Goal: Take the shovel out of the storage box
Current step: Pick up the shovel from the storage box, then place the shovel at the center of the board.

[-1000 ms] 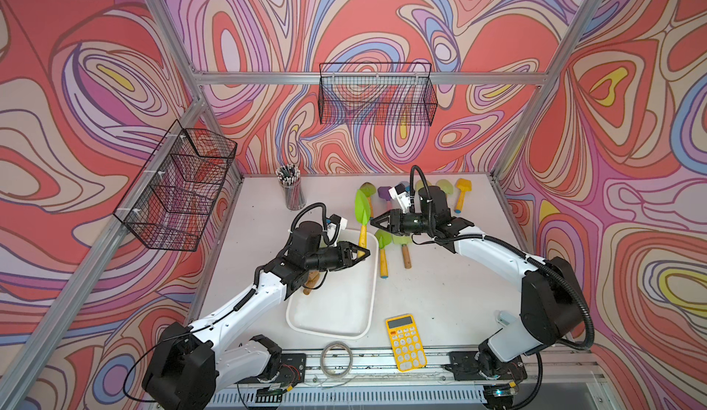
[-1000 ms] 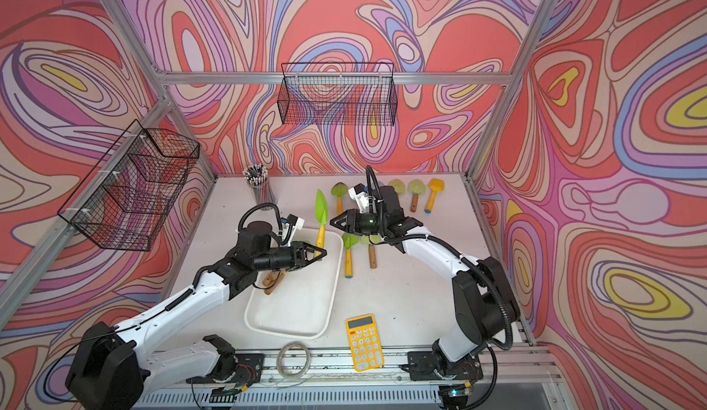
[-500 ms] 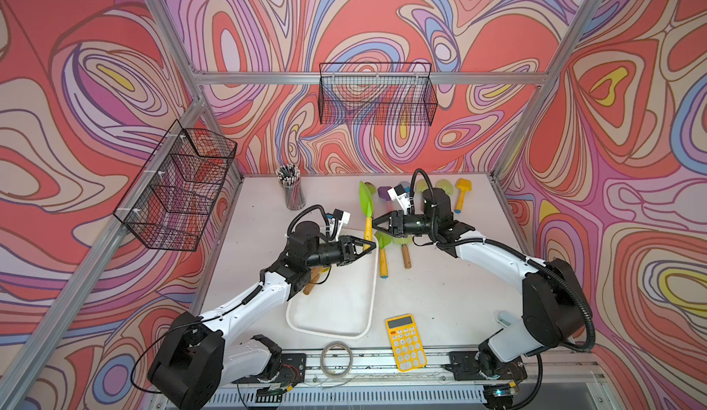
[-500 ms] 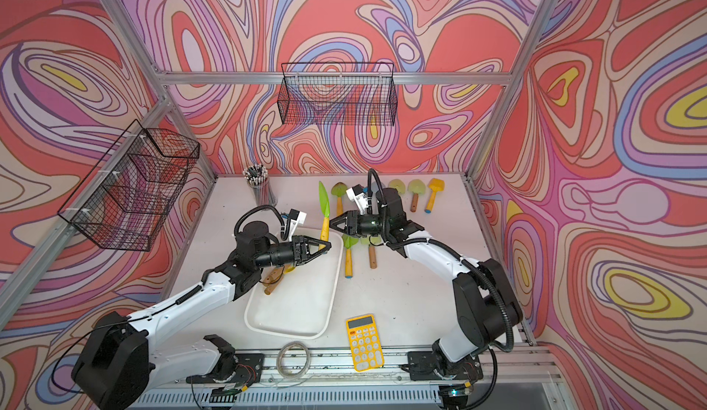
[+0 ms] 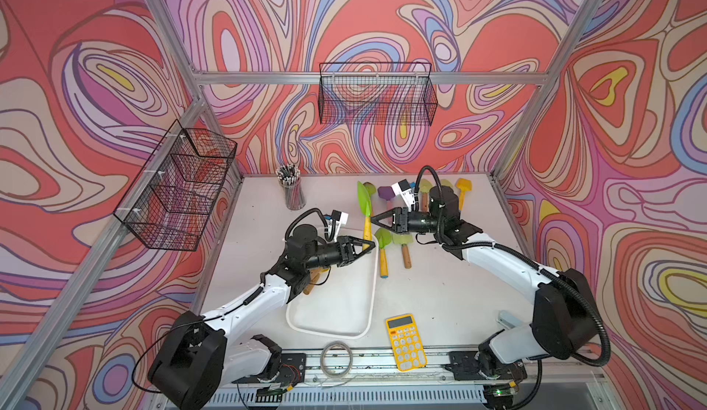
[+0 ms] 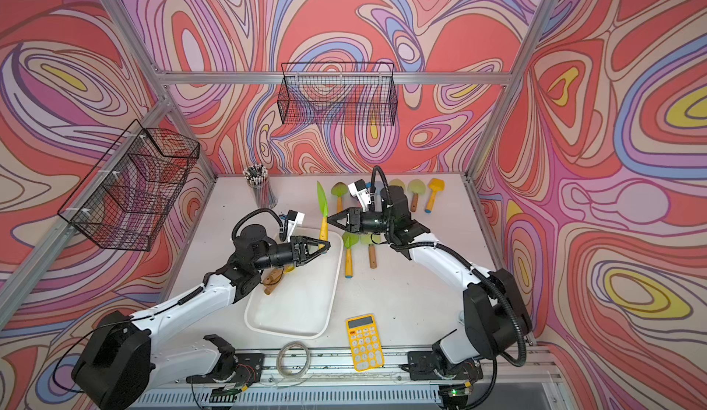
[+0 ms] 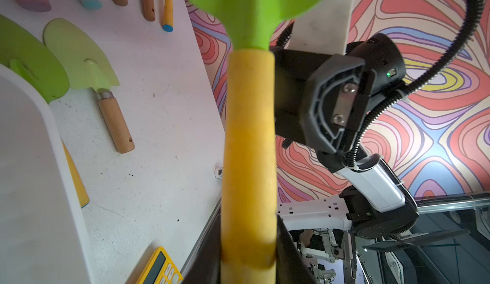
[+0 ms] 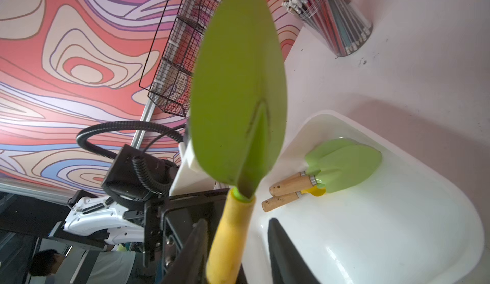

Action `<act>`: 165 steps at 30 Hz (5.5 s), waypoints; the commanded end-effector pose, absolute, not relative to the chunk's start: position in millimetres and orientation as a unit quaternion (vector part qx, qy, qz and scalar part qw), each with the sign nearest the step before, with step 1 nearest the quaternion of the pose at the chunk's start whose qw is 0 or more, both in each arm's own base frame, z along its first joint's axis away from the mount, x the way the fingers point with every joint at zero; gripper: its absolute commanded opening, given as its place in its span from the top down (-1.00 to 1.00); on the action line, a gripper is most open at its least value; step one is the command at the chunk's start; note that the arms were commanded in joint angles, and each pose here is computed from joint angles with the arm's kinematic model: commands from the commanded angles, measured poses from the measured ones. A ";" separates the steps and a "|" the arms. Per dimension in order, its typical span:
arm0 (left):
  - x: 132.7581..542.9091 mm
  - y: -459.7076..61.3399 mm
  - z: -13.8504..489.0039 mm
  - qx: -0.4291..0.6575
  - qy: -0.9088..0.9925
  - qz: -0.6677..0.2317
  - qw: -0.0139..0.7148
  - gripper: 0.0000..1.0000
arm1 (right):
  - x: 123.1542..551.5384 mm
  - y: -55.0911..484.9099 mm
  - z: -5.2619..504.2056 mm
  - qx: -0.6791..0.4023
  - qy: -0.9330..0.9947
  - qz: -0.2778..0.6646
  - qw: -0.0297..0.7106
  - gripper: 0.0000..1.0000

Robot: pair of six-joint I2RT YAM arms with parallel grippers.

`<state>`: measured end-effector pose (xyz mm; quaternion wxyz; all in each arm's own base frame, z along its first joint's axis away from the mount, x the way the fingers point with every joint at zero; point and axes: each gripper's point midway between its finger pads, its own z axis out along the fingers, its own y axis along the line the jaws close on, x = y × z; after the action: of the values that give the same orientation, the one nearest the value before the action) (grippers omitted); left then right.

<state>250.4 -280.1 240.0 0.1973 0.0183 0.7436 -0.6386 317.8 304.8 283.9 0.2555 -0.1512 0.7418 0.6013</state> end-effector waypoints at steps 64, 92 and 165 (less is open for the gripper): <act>230.6 -307.9 282.8 0.093 0.652 -0.723 0.209 1.00 | 311.6 317.9 308.9 -0.177 0.658 0.699 0.218 0.59; 253.3 -160.7 134.7 0.026 0.959 -0.197 0.203 -0.40 | 392.2 201.1 154.3 -0.022 0.940 0.253 0.228 0.77; 260.8 -154.0 50.5 0.039 0.993 -0.069 0.092 0.06 | 404.1 107.0 70.6 0.057 0.978 0.029 0.197 0.33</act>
<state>274.1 -154.8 62.7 0.1231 0.0325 0.9889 -0.0770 411.8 112.3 70.9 0.2030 0.0506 0.9771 0.0378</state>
